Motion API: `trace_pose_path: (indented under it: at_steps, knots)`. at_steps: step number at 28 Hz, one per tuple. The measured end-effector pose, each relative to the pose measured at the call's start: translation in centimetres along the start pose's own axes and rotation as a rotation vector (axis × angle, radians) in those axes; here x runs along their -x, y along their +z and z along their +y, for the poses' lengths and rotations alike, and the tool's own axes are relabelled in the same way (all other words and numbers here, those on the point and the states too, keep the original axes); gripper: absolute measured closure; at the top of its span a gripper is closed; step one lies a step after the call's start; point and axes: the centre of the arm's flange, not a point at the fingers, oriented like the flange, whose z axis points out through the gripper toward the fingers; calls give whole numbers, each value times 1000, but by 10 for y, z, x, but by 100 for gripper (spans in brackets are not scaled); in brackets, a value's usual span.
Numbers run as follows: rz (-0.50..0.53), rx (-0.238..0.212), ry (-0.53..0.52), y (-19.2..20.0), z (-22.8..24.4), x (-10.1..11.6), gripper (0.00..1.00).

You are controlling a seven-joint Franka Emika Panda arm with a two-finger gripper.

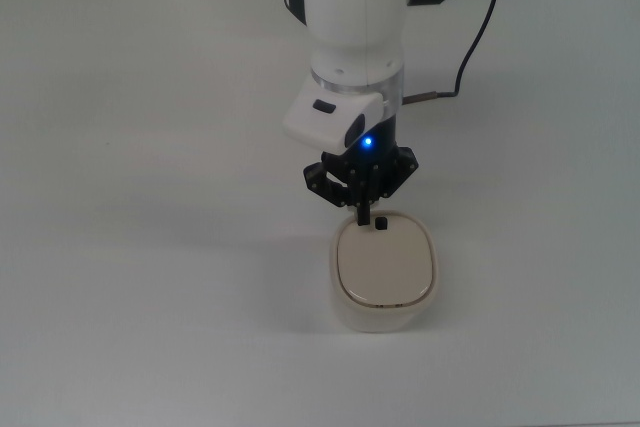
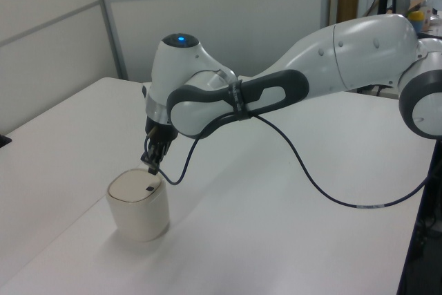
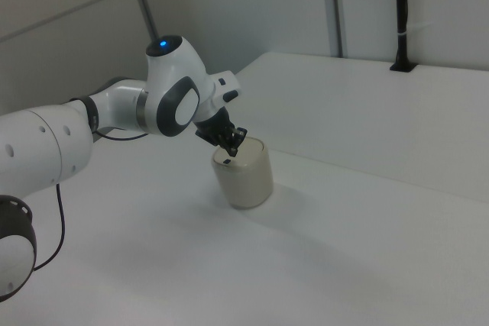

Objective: Open the trash can
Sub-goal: 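Press down on the dark button on the lid with the gripper fingers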

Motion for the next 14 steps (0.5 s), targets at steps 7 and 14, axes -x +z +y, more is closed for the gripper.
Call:
trace_pose_path:
  at_steps: [7, 14]
  knots:
    - [8, -8, -11, 19, -15, 0, 99]
    - [-1, -9, -6, 27, -18, 1, 99]
